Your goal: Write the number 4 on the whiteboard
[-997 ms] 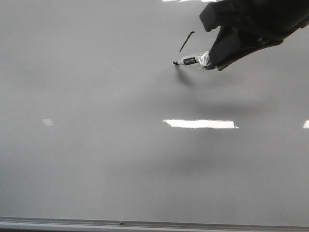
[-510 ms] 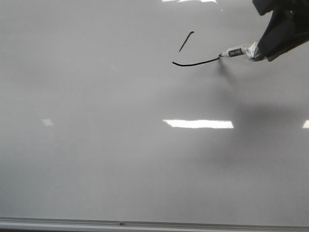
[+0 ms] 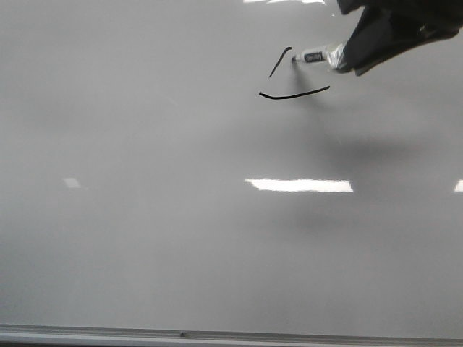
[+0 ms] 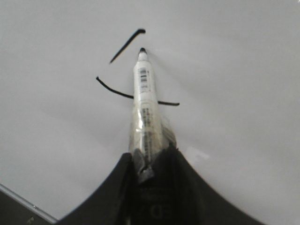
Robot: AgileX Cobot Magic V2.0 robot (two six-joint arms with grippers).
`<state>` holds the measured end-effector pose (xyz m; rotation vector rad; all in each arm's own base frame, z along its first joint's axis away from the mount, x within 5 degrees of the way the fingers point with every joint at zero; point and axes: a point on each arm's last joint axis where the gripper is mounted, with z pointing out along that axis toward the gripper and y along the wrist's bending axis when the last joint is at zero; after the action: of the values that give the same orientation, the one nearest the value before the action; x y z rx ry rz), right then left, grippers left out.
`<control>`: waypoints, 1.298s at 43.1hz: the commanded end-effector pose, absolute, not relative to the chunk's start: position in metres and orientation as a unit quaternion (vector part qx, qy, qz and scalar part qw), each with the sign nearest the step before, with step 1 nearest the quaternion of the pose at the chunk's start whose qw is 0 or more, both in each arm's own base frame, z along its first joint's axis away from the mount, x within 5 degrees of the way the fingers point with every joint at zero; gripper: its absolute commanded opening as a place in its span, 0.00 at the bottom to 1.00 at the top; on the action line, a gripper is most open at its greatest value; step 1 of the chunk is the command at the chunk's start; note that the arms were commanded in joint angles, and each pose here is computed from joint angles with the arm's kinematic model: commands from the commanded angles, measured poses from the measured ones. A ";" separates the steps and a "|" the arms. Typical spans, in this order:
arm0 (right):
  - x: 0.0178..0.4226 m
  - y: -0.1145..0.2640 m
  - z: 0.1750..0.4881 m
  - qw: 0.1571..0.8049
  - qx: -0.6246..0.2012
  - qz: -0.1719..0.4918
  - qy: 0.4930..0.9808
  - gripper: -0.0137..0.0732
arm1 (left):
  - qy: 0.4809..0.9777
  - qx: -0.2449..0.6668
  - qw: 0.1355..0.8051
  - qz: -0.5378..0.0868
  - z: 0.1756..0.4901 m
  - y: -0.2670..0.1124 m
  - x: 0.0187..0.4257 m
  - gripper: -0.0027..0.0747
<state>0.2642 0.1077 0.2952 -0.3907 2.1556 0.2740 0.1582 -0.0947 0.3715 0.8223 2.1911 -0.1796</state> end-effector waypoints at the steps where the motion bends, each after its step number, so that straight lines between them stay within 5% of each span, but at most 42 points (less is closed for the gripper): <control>1: 0.267 0.110 0.299 0.444 -0.167 0.109 0.873 0.08 | 0.842 0.309 0.434 -0.087 0.387 -0.096 0.158 0.63; 9: 0.260 0.116 0.272 0.332 -0.203 0.094 0.916 0.08 | 0.838 0.308 0.441 -0.088 0.388 -0.096 0.159 0.63; 27: 0.210 0.110 0.334 0.425 -0.263 0.106 0.860 0.08 | 0.811 0.366 0.448 -0.089 0.390 -0.103 0.155 0.63; 39: 0.141 0.112 0.353 0.383 -0.470 0.103 0.789 0.08 | 0.722 0.508 0.451 -0.132 0.403 -0.135 0.137 0.63; 51: 0.124 0.116 0.357 0.369 -0.500 0.139 0.771 0.08 | 0.681 0.597 0.391 -0.166 0.389 -0.197 0.135 0.80; 56: 0.124 0.116 0.356 0.369 -0.500 0.139 0.771 0.08 | 0.660 0.632 0.369 -0.168 0.379 -0.225 0.136 0.79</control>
<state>0.1247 0.1148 0.3416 -1.3258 2.0588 0.3367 0.1367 -0.2099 0.3659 1.6488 1.7870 -0.3875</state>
